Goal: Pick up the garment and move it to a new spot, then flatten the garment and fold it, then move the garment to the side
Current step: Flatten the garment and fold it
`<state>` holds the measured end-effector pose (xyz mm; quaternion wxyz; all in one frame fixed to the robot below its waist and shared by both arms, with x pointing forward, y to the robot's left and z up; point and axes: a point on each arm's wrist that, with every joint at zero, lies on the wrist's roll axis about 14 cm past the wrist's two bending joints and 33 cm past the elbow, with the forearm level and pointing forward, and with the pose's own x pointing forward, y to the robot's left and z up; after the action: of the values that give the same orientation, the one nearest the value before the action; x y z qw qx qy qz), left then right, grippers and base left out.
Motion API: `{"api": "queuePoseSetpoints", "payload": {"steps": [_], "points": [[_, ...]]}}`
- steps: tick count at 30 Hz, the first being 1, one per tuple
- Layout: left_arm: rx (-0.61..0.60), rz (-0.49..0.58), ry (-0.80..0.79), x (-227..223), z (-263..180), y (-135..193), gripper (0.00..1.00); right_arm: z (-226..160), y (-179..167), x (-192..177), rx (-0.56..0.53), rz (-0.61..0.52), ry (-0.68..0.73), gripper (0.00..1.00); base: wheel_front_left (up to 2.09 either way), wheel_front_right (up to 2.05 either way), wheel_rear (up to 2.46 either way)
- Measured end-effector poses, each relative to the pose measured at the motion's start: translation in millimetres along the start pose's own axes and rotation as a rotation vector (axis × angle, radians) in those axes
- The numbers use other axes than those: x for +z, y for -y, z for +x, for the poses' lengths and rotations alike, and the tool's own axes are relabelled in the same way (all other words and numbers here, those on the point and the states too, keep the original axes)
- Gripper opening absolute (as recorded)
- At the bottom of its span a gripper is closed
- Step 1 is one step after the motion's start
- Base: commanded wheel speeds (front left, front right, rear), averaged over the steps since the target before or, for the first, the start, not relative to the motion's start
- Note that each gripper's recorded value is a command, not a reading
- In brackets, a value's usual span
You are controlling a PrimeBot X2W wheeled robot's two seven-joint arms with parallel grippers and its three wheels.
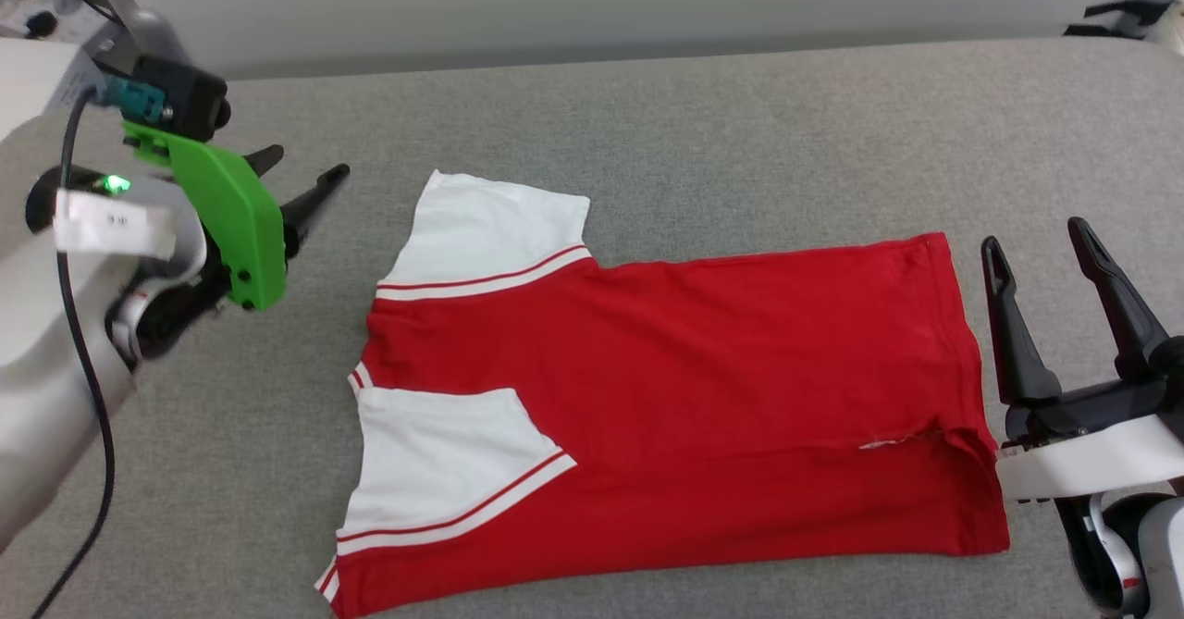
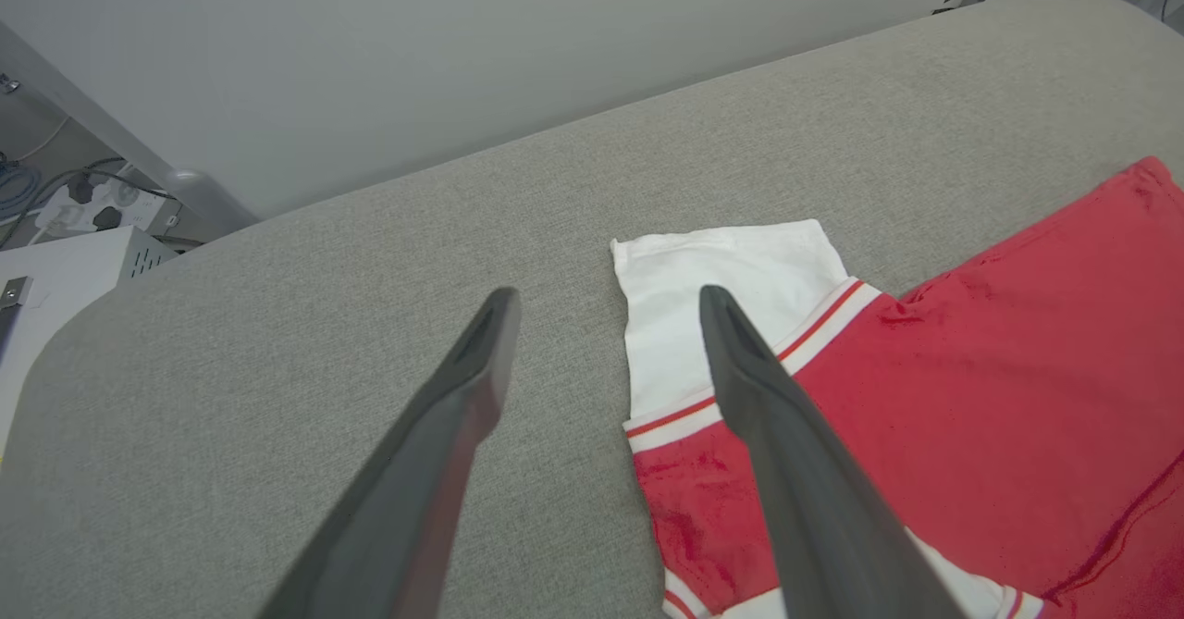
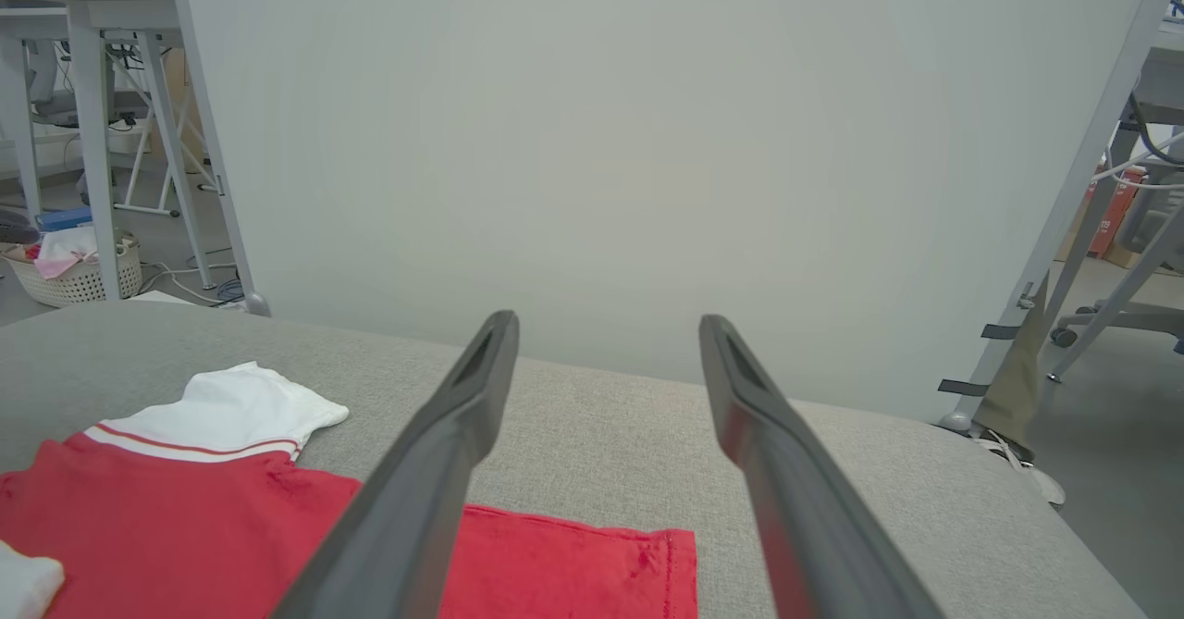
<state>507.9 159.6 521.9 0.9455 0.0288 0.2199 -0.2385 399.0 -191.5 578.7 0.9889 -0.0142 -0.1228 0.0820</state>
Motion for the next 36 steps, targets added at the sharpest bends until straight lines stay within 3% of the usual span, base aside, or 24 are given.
{"api": "queuePoseSetpoints", "payload": {"steps": [10, 16, 23, 26, 27, 28, 36], "points": [[-0.061, -0.077, -0.404, -21.2, 70.3, -6.9, 1.0, 20.5, 5.8, -30.4, -0.013, 0.002, -0.047, 1.0, 0.0, 0.0, 0.0], [-0.093, -0.092, -0.523, -48.2, 113.1, 0.2, 1.0, 31.1, 12.7, -53.0, -0.023, -0.006, -0.081, 1.0, 0.0, 0.0, 0.0], [-0.104, -0.039, -0.698, -107.6, 150.0, 4.8, 1.0, 32.6, 23.3, -88.3, -0.046, -0.014, -0.156, 1.0, 0.0, 0.0, 0.0], [-0.111, -0.028, -0.72, -112.4, 154.8, 5.3, 1.0, 30.1, 28.3, -92.7, -0.059, -0.022, -0.171, 1.0, 0.0, 0.0, 0.0], [-0.112, -0.027, -0.72, -112.7, 155.5, 5.2, 0.42, 29.3, 29.5, -93.4, -0.061, -0.024, -0.173, 1.0, 0.0, 0.0, 0.0], [-0.113, -0.024, -0.719, -112.1, 155.3, 5.1, 0.0, 28.7, 30.2, -93.5, -0.063, -0.025, -0.173, 1.0, 0.0, 0.0, 0.0], [-0.125, 0.014, -0.615, -98.0, 147.1, 15.4, 0.0, 39.9, 45.0, -65.7, -0.054, -0.078, -0.103, 1.0, 0.0, 0.0, 0.0]]}}
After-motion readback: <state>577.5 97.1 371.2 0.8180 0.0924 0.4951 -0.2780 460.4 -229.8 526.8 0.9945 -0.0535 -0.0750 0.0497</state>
